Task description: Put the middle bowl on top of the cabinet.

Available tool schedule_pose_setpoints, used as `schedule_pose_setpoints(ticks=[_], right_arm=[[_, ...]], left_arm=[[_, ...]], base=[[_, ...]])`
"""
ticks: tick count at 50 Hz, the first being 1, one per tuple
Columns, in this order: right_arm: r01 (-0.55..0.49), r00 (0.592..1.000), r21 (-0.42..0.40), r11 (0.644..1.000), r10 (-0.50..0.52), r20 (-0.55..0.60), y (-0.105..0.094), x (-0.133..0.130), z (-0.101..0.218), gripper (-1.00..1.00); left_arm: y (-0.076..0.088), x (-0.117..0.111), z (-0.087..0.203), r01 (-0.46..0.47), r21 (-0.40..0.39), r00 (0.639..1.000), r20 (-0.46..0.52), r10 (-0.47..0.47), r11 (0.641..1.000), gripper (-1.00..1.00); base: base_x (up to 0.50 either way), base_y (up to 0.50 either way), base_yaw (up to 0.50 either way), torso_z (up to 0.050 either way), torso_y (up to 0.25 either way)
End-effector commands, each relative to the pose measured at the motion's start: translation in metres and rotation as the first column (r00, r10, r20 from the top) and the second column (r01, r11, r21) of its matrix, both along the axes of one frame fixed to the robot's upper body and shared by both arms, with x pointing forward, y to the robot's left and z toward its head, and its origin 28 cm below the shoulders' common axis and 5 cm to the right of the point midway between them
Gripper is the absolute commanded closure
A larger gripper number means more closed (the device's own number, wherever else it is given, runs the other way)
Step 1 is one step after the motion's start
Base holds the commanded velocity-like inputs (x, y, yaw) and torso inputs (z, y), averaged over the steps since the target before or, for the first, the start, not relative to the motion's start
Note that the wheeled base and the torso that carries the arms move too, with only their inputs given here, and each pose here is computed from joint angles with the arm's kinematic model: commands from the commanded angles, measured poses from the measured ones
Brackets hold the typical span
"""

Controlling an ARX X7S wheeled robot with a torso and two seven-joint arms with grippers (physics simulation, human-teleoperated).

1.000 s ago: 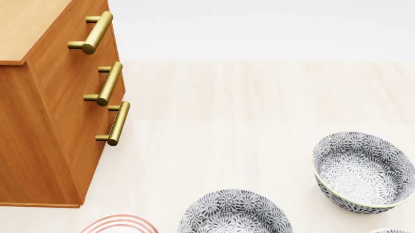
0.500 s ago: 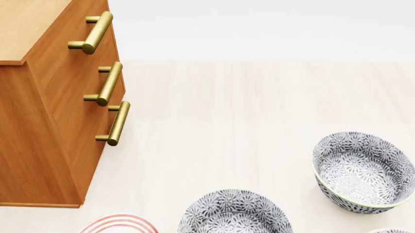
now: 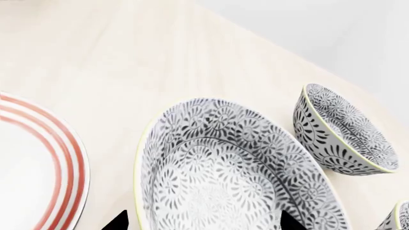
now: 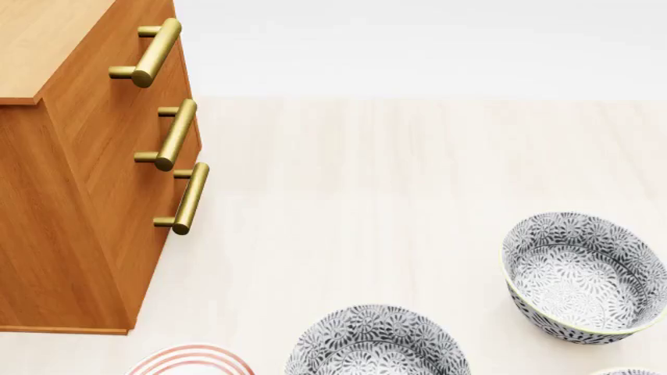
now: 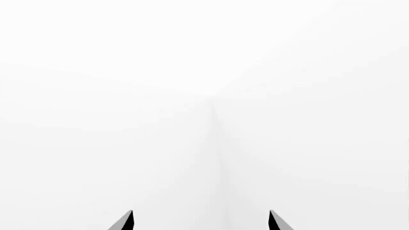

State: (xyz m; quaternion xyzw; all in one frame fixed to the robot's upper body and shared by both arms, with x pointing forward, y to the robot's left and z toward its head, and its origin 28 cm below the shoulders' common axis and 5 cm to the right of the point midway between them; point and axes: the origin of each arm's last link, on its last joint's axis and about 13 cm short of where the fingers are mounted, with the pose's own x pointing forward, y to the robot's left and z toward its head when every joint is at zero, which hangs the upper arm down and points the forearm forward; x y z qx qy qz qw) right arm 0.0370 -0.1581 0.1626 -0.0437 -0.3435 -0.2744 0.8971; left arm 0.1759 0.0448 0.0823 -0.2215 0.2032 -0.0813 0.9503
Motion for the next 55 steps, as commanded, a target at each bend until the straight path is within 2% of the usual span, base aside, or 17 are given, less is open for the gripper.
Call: schedule_pose_setpoints(ticks=[1,23,30,31,35,38,47,48,55], right_arm=[[0.005,1.0,0.0,1.0,-0.005,0.007,-0.002,-0.001,0.001,-1.0],[0.006,1.0,-0.004,1.0,-0.006,0.013,-0.002,-0.002,0.003,-1.0],[0.007,1.0,-0.005,1.0,-0.007,0.014,-0.003,-0.002,0.003,-1.0],[0.007,1.0,-0.006,1.0,-0.007,0.013,-0.003,-0.002,0.002,-1.0],[0.009,1.0,-0.005,1.0,-0.009,0.015,-0.003,-0.002,0.003,-1.0],[0.007,1.0,-0.005,1.0,-0.007,0.013,-0.003,-0.002,0.002,-1.0],[0.003,1.0,-0.005,1.0,-0.003,0.015,-0.003,-0.002,0.002,-1.0],[0.003,1.0,-0.005,1.0,-0.003,0.015,-0.003,-0.002,0.002,-1.0],[0.001,1.0,-0.006,1.0,-0.001,0.016,-0.002,-0.002,0.002,-1.0]], left_arm=[[-0.001,0.008,-0.007,-0.003,0.018,1.0,-0.008,0.003,1.0,-1.0],[-0.003,0.013,-0.017,0.006,0.011,1.0,-0.023,-0.006,1.0,-1.0],[-0.003,0.012,-0.019,0.032,-0.031,0.999,-0.019,-0.032,0.999,-1.0],[-0.003,0.011,-0.018,0.036,-0.041,0.999,-0.008,-0.036,0.999,1.0],[-0.002,0.01,-0.017,0.042,-0.061,0.999,0.004,-0.042,0.997,1.0],[-0.002,0.009,-0.015,0.057,-0.086,0.997,0.048,-0.053,0.995,1.0],[-0.001,0.009,-0.012,0.042,-0.084,0.996,0.076,-0.036,0.996,1.0],[-0.001,0.009,-0.011,0.051,-0.114,0.995,0.088,-0.041,0.992,1.0],[0.001,0.004,-0.005,0.084,-0.146,0.99,0.121,-0.066,0.986,1.0]], base=[[0.0,0.0,0.0,0.0,0.0],[0.0,0.0,0.0,0.0,0.0],[0.0,0.0,0.0,0.0,0.0],[0.0,0.0,0.0,0.0,0.0],[0.0,0.0,0.0,0.0,0.0],[0.0,0.0,0.0,0.0,0.0],[0.0,0.0,0.0,0.0,0.0],[0.0,0.0,0.0,0.0,0.0],[0.0,0.0,0.0,0.038,0.148]])
